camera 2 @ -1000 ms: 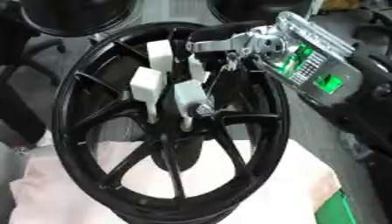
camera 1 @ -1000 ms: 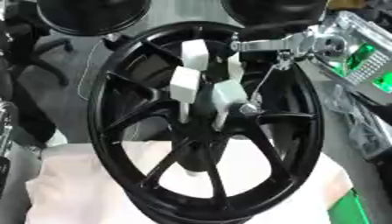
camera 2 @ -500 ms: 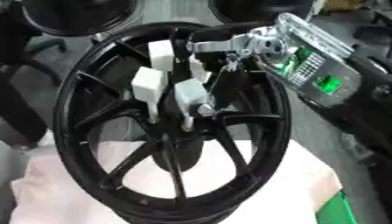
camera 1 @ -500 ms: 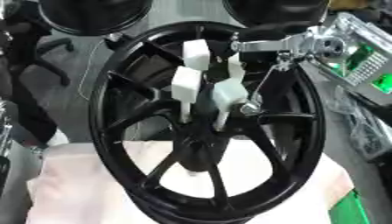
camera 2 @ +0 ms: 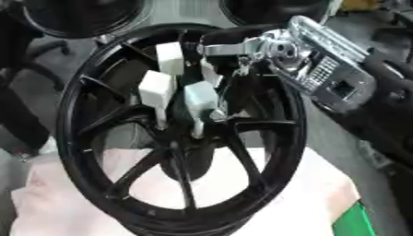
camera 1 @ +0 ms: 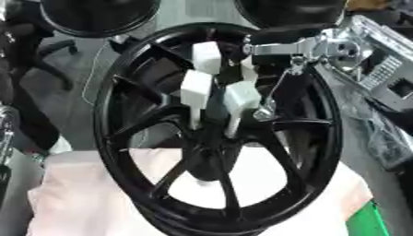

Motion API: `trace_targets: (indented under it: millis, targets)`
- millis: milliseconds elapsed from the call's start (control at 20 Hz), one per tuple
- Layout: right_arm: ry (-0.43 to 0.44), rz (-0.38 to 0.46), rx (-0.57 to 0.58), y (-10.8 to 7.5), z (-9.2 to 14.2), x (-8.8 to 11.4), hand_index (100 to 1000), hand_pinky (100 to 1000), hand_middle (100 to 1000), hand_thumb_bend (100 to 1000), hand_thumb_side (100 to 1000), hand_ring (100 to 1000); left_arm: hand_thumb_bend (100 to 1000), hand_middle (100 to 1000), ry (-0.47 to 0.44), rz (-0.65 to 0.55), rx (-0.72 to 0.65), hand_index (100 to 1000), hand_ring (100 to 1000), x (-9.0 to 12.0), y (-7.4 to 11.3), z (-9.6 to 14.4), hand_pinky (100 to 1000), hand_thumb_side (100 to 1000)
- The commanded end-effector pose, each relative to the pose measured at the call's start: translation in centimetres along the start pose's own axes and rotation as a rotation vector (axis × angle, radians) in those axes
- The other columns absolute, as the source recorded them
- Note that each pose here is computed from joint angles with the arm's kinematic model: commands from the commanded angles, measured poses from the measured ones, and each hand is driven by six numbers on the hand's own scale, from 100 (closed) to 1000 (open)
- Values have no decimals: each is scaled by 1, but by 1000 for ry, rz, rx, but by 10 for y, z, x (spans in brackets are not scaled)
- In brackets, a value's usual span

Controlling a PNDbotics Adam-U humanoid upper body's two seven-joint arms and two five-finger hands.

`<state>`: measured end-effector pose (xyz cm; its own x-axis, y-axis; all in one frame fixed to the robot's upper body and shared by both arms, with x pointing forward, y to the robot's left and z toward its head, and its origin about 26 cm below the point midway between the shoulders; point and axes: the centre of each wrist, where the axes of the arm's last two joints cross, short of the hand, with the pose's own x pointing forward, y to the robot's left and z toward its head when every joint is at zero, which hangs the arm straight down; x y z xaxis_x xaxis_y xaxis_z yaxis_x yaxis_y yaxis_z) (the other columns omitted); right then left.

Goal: Pull the pin out of the wheel hub.

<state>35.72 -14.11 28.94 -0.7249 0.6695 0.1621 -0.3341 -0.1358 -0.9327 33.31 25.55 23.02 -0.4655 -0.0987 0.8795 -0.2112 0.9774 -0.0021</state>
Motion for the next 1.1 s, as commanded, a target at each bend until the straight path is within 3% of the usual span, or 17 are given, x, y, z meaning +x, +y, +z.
trace_targets:
  millis: [50, 400, 700, 1100]
  targets:
    - [4, 0, -41, -9, 7, 0, 599, 100, 440, 372, 100, 100, 473, 820, -37, 2, -11, 697, 818, 11, 0, -2, 735, 580]
    - [-9, -33, -79, -14, 13, 3, 508, 100, 332, 373, 100, 100, 471, 821, -35, 0, -11, 696, 819, 10, 1, -2, 735, 581]
    - [-25, -28, -109, -20, 23, 9, 486, 100, 301, 408, 100, 100, 472, 821, -35, -1, -12, 696, 820, 10, 1, -2, 735, 581]
    - [-44, -53, -203, -34, 58, 13, 475, 100, 287, 399, 100, 100, 471, 822, -35, -2, -9, 696, 821, 10, 2, -2, 735, 581]
